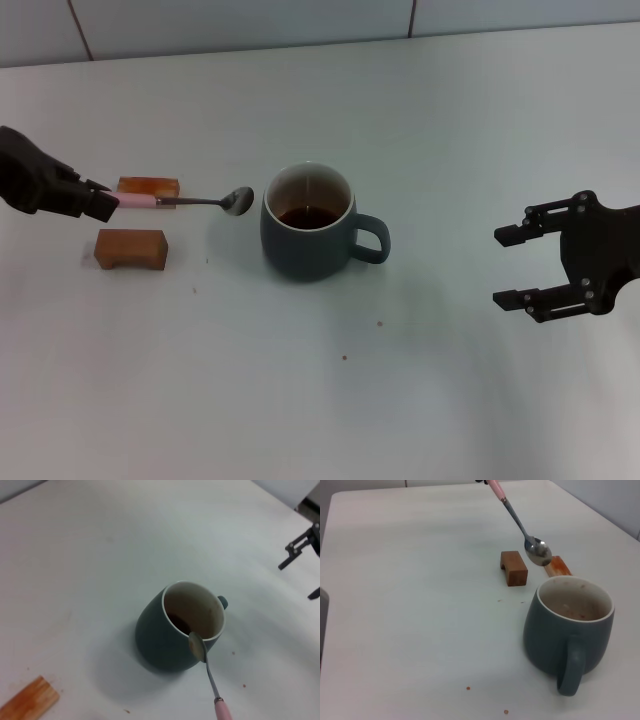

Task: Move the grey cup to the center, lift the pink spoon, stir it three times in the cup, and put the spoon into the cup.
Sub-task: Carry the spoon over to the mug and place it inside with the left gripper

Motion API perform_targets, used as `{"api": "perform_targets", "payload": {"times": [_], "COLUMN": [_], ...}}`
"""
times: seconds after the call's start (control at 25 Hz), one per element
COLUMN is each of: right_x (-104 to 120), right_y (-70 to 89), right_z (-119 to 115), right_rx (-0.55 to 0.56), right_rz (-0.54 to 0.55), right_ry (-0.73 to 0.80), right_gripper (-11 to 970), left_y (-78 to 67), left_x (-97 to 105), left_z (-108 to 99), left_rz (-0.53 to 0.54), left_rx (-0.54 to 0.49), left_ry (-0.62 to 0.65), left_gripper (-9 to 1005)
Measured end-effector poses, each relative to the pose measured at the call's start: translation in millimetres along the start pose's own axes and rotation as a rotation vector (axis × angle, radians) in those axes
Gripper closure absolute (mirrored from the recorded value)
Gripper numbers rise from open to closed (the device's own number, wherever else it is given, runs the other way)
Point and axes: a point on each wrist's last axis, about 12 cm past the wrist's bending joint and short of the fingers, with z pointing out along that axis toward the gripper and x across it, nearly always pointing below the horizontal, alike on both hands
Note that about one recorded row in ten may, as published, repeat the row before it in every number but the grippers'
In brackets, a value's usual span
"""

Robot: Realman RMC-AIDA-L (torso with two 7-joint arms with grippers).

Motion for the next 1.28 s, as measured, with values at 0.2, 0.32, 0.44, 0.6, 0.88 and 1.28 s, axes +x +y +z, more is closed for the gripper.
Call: {"api": "perform_targets", "payload": {"times": [0.2,0.32,0.44,0.6,0.88,1.28], "right_x": [-0.7,-2.1,-2.5,-3.7,-3.0,-3.9], "right_y": [-0.8,-1.8,-2.0,-3.0,-4.5,-6.2], "right_z": [-0.1,-0.3,-0.1,0.4,0.8,1.8], "right_rx": [0.003,0.005,0.004,0.005,0.007,0.014], "right_rz": [0.0,-0.005,-0.007,-0.011,-0.008,-0.013], "right_ry": [-0.001,-0.001,0.0,0.0,0.011,0.017], "right_gripper": [256,256,256,256,256,255], "left_y": [-11.0,-17.4,-27.3,-29.7,-44.4,-64.5], "left_x": [-20.2,-31.0,-44.7,-48.2,-70.4,-94.9], "left_z": [6.1,8.4,10.6,11.4,18.2,23.3], "left_rz": [0.09,0.133,0.194,0.209,0.304,0.434], "left_rx": [-0.074,-0.109,-0.148,-0.157,-0.235,-0.308], "left_ry": [0.078,0.094,0.12,0.131,0.245,0.302], "left_gripper": [829,828,827,825,822,818]}}
